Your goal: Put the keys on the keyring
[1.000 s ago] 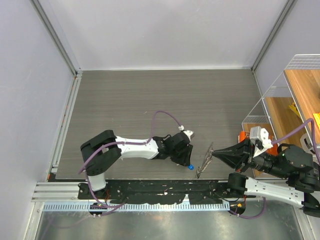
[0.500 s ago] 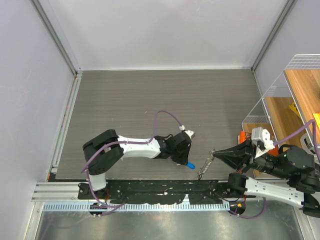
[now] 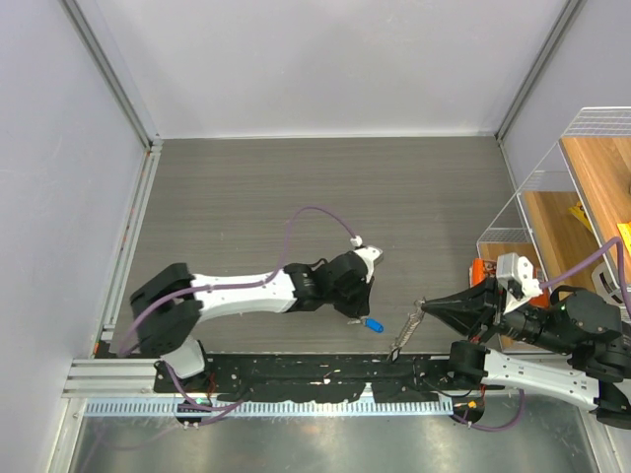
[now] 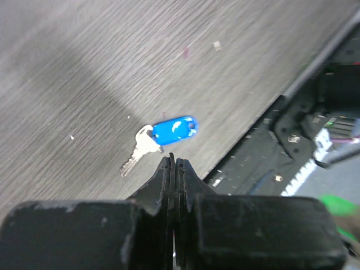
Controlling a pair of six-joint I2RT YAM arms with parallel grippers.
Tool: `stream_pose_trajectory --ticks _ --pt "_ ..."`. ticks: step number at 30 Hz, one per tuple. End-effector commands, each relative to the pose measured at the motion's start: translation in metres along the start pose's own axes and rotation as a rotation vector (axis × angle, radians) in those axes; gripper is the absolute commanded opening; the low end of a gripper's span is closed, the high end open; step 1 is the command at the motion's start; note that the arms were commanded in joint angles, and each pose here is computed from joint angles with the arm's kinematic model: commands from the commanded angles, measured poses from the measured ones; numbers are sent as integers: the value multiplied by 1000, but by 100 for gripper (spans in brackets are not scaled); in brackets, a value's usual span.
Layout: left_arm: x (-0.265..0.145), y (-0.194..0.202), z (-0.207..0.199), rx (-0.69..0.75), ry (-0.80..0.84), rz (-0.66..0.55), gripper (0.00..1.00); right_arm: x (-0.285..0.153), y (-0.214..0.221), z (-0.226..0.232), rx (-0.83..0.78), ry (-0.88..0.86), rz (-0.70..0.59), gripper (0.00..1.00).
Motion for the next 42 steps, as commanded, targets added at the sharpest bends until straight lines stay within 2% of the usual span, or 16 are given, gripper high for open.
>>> stream_pose_trajectory --ticks 1,5,10,15,17,24,42 --pt "-51 -38 -20 145 52 -183 0 -4 -13 13 -11 -77 -54 5" --pt "-75 -48 -25 209 43 -254 0 -2 -11 18 -11 -105 -35 5" --pt "-67 -35 -14 177 -24 -170 1 1 -11 18 0 -98 -29 6" --pt "-38 -17 -6 115 -71 -76 29 4 -8 15 7 -84 -21 5" --pt "-31 -13 -5 96 -83 -49 37 5 -6 15 9 -82 -17 6" --pt "-13 -9 0 55 -132 -5 48 5 -4 14 11 -81 -14 6" --pt "10 -7 -10 44 -152 95 45 2 1 12 18 -83 -18 5"
Point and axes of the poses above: each gripper's point midway between its finger pads, its own x axis out along the fingers, its own z axis along the line the jaws close on, y = z × x, the point moved 2 cm from there along -x, back along the fingers, and after that the axes turned 13 degrees about x, right-handed, at the moved point
